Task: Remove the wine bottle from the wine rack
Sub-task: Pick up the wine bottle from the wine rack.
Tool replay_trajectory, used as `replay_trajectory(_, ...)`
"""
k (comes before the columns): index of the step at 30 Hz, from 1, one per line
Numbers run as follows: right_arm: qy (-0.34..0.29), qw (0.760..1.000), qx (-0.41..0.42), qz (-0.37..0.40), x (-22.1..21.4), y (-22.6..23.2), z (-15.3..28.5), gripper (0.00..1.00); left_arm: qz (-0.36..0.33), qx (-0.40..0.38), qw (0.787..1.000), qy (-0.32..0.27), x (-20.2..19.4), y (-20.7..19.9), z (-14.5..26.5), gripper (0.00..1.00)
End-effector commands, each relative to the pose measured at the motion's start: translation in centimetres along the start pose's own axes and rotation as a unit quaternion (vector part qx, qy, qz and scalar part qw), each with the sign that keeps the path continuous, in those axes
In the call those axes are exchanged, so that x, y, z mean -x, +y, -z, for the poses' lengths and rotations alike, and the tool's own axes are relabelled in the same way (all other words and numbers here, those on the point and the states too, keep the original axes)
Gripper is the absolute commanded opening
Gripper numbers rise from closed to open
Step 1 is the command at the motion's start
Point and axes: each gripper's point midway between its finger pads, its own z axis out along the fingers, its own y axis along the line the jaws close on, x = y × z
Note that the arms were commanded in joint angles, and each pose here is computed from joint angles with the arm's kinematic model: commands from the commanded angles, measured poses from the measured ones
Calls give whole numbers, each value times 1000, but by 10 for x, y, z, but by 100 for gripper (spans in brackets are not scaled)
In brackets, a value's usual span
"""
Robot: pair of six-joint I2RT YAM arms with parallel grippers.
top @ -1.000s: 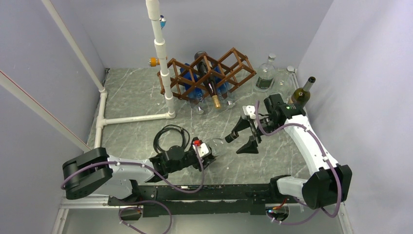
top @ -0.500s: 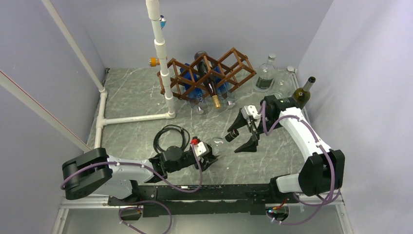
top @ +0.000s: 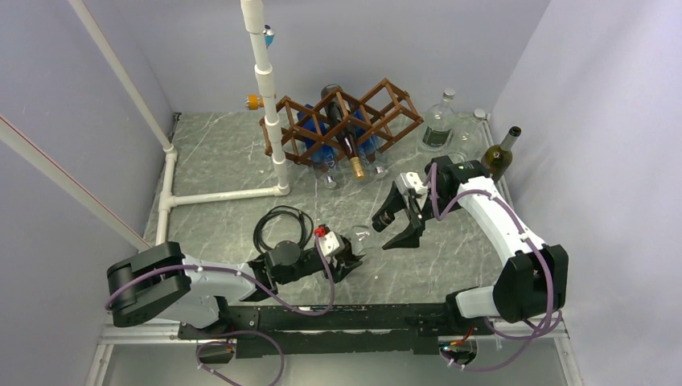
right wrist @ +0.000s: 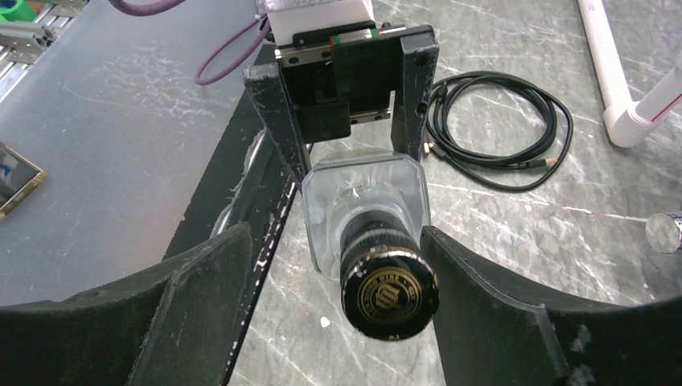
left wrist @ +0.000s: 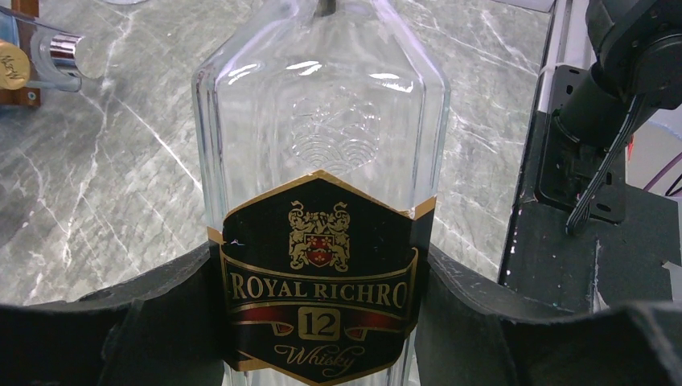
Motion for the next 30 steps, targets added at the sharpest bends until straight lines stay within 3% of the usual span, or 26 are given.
replay_trajectory(1,-24,999,1,31,18,-4,-4,77,9,-22,991,-131,75,-9,-8,0)
replay_trajectory(16,-7,1000,-2,18,13,-7,-7,49,14,-24,990,-137,75,-10,-10,0)
replay_trajectory(24,-4,1000,-8,14,19,-7,-6,1,19,-20,990,-136,75,-9,-10,0)
replay_trajectory(25,1,1000,-12,12,20,-9,-4,0,21,-19,990,-136,75,-9,-11,5)
replay_trajectory(30,30,999,-34,7,25,-13,2,0,38,-17,990,-133,75,-9,-14,55)
